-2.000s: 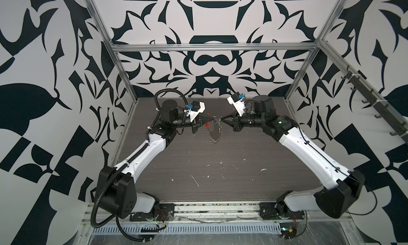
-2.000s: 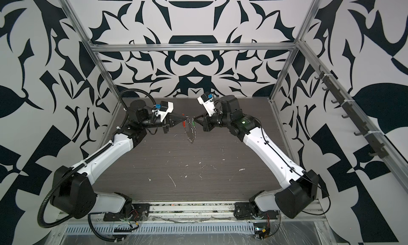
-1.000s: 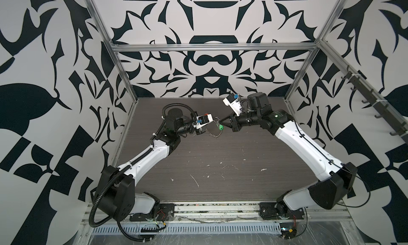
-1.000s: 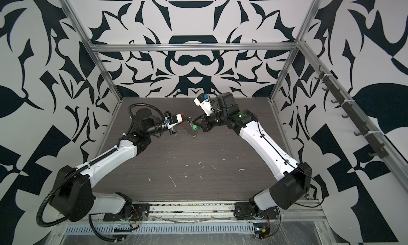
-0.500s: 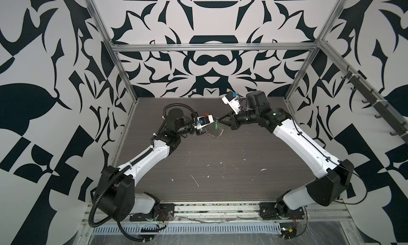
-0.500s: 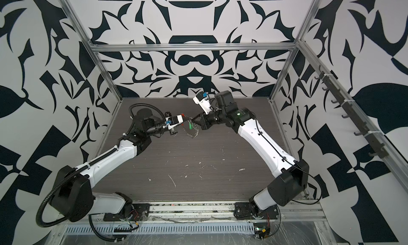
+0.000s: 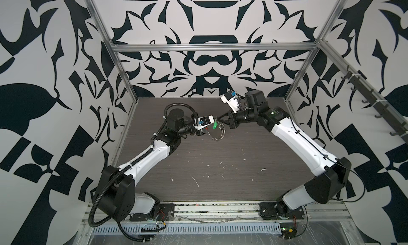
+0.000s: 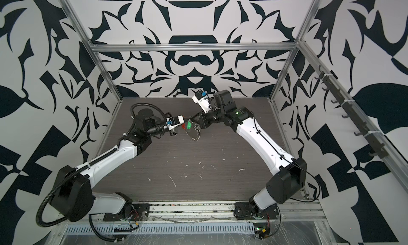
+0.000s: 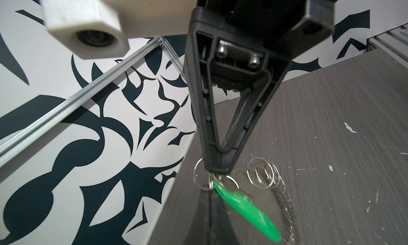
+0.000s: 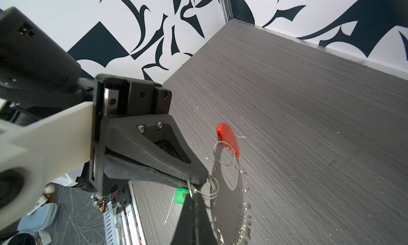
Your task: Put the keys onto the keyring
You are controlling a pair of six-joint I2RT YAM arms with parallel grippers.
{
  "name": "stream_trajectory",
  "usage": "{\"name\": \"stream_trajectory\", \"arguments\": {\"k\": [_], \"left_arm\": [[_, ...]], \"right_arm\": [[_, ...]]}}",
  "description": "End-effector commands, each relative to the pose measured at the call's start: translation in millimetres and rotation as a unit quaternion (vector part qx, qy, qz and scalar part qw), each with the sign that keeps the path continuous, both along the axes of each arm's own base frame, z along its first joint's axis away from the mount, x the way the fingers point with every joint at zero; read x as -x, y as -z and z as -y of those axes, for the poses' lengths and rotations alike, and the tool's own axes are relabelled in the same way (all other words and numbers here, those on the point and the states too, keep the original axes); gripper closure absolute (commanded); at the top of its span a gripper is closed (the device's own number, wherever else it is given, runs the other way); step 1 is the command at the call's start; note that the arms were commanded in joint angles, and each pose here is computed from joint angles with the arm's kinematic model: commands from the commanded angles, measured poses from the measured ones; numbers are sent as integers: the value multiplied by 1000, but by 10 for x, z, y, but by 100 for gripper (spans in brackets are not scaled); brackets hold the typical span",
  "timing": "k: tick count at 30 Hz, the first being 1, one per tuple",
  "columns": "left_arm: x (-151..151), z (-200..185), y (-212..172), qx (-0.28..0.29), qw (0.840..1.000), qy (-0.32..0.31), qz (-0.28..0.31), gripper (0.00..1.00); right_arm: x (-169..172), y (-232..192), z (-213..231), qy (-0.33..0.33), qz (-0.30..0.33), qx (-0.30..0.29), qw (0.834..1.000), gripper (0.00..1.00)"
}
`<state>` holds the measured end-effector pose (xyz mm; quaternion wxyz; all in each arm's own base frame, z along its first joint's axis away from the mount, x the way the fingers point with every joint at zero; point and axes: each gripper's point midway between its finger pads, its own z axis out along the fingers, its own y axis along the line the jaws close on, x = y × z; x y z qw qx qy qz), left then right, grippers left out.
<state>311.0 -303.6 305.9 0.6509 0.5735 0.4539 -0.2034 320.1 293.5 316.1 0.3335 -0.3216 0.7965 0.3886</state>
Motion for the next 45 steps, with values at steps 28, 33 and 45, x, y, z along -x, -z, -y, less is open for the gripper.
{"name": "stream_trajectory", "arguments": {"k": [28,33,45], "left_arm": [[249,-49,-517,48,997,27,54,100],[253,-47,-508,49,997,28,51,100],[327,-88,-634,60,996,29,58,100]], "right_arm": [[-279,118,291,58,-2,-9,998,100],[-300,165,309,61,-7,-7,998,100],[-340,194,422,77,-10,-7,997,100]]}}
